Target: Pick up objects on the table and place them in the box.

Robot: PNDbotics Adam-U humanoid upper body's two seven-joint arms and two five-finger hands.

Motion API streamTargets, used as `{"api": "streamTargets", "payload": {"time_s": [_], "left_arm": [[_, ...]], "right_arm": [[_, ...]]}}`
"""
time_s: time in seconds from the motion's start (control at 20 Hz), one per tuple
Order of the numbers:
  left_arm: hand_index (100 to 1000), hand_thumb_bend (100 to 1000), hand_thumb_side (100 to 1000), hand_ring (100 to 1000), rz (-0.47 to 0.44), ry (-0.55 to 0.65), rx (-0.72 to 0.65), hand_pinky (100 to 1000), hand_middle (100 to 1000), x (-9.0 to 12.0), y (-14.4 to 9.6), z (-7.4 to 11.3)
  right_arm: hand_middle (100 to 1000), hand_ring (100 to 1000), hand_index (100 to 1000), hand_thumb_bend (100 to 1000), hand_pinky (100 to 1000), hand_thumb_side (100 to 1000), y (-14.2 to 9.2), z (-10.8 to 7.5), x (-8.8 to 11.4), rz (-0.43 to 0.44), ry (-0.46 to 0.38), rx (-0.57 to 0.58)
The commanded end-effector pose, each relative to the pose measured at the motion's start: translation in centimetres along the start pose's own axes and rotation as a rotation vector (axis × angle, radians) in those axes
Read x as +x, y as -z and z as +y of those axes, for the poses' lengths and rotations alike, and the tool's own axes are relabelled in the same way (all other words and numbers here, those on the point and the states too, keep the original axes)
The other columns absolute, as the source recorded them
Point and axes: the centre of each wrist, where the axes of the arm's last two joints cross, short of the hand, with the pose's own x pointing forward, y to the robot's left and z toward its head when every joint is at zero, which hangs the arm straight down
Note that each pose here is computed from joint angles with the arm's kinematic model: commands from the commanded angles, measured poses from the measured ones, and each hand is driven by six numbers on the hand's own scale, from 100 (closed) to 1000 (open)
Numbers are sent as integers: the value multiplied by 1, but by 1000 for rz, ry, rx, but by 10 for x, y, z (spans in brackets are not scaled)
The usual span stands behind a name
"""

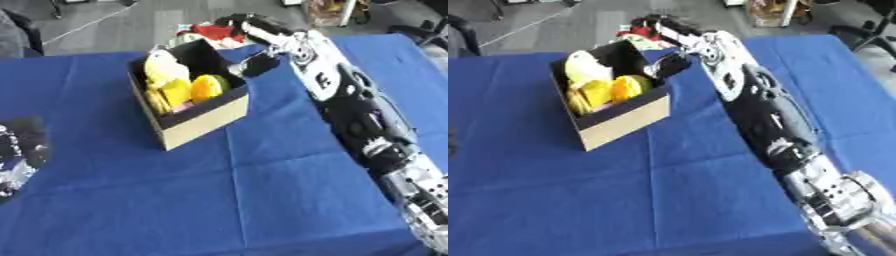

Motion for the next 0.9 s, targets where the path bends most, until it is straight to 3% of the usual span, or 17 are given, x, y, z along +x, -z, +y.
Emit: {"api": "streamTargets", "payload": {"time_s": [0.05, 0.25, 0.45, 0.6, 0.9], "left_arm": [[806, 572, 533, 671, -29, 11, 35, 709, 661, 8, 3, 7], [804, 566, 519, 676, -43, 6, 85, 709, 667, 11, 5, 9], [803, 562, 511, 686, -65, -5, 122, 711, 677, 14, 8, 9], [801, 562, 507, 684, -72, -24, 150, 712, 673, 13, 6, 6], [801, 560, 508, 679, -70, -64, 181, 714, 667, 7, 2, -1]], "right_arm": [[804, 742, 897, 118, 819, 165, -33, -43, 6, -27, 77, -276], [752, 704, 847, 100, 798, 146, -94, -32, 6, -13, 294, -461], [741, 697, 836, 100, 798, 181, -142, 13, 6, 56, 461, -487], [725, 679, 826, 100, 793, 215, -163, 51, 9, 125, 582, -491], [712, 663, 812, 100, 788, 219, -179, 103, 20, 224, 708, -485]]}}
